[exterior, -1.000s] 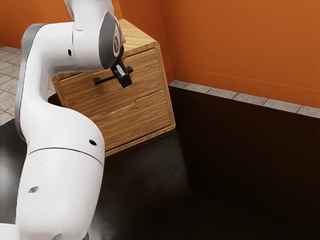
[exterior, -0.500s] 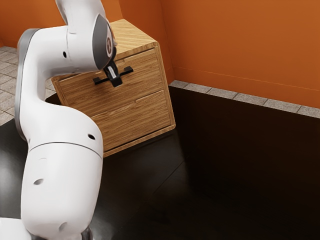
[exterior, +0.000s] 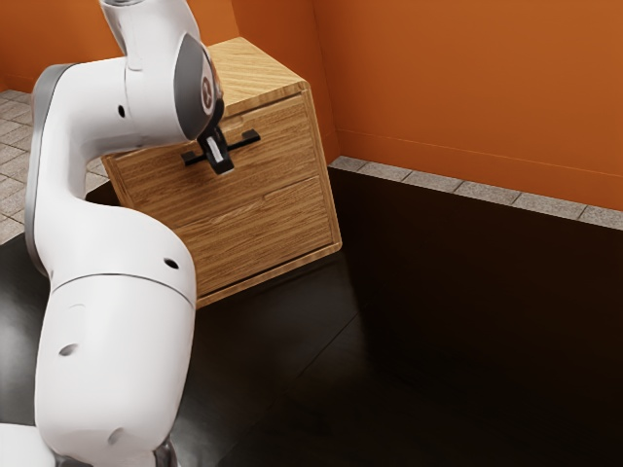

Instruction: Pull the drawer handle with one arm to open the drawer

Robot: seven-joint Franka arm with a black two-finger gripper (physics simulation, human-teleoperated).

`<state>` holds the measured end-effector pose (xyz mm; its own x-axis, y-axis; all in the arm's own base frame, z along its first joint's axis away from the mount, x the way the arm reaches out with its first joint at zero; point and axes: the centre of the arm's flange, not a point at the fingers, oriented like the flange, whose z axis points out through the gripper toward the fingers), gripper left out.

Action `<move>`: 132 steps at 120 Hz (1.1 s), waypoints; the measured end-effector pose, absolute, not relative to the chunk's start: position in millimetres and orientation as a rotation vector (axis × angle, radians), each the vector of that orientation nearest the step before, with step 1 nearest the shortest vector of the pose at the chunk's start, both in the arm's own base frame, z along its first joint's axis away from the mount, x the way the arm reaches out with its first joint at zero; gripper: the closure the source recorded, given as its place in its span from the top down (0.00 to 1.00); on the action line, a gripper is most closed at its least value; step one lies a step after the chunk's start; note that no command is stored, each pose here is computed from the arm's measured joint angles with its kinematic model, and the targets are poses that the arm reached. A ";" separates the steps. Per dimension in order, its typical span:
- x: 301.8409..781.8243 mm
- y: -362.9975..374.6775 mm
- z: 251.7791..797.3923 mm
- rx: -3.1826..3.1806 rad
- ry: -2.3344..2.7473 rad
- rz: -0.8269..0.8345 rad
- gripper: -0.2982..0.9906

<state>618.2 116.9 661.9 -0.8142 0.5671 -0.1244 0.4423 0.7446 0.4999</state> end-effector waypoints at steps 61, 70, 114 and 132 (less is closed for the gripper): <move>614.6 89.3 663.7 0.876 2.651 0.652 0.31; 609.1 85.1 669.8 0.875 2.644 0.661 0.31; 598.2 84.3 667.7 0.869 2.658 0.642 0.31; 598.6 75.5 668.2 0.888 2.649 0.639 0.31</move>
